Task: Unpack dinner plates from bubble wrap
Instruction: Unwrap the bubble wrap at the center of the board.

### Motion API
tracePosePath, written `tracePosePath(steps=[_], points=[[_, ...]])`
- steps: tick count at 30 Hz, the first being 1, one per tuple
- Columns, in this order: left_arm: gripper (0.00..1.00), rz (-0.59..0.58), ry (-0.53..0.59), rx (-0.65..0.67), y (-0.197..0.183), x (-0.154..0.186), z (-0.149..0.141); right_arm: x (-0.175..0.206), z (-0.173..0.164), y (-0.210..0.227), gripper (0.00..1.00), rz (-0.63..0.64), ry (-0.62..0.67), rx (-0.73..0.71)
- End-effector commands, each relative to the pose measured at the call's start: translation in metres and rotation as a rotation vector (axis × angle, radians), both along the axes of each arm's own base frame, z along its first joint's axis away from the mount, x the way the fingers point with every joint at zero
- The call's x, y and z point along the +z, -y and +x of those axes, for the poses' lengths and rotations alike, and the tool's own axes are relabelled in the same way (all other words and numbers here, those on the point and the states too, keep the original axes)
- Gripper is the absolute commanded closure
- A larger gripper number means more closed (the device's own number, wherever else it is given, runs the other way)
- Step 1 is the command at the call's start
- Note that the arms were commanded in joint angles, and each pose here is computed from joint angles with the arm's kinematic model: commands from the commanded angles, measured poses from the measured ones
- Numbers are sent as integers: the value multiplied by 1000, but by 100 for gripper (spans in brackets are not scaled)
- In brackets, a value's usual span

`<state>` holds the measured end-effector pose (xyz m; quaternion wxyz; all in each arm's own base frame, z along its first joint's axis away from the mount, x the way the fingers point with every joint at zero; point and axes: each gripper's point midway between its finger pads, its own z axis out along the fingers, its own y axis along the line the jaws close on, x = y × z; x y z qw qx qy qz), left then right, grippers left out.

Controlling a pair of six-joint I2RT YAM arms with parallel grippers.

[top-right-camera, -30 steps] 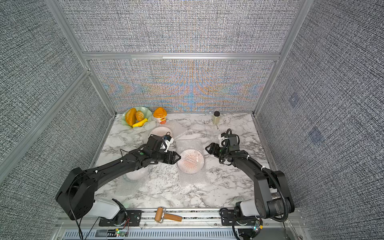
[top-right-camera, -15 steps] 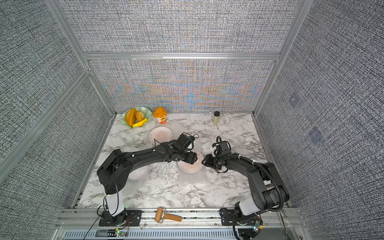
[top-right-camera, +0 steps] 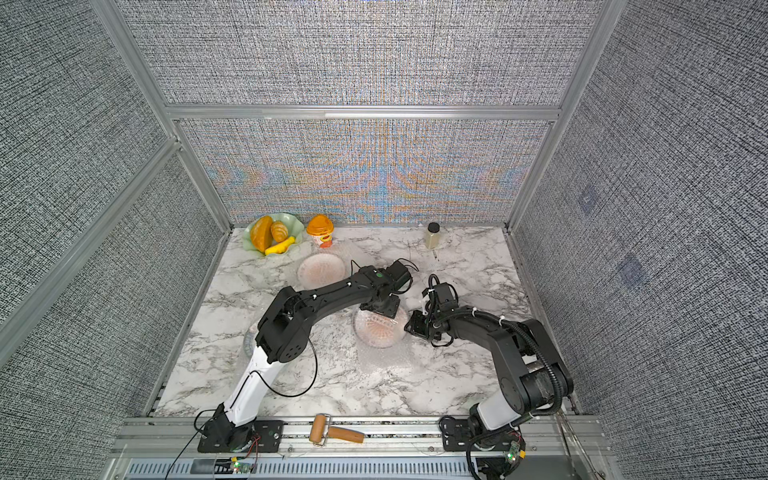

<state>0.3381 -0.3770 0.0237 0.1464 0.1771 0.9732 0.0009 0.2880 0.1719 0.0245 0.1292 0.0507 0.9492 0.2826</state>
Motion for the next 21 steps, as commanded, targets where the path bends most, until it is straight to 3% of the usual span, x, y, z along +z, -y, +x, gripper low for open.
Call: tracePosePath(steps=[1,7,11,14,16,21], points=[[30,51,-5,12,-7,-5,-3,0,2,0,71,-5,-2,-9],[34,46,5,-18,9,-1,-5,0,4,-2,72,-3,-1,-7],[43,55,6,-25,14,0,-7,1,5,-5,74,0,3,0],[54,65,2,-24,14,-1,-11,-1,4,-6,76,3,0,4],[70,55,-3,-27,16,1,-14,-2,5,-8,79,7,1,7],[85,26,-28,-33,21,-2,-20,-3,7,-11,84,19,-6,8]])
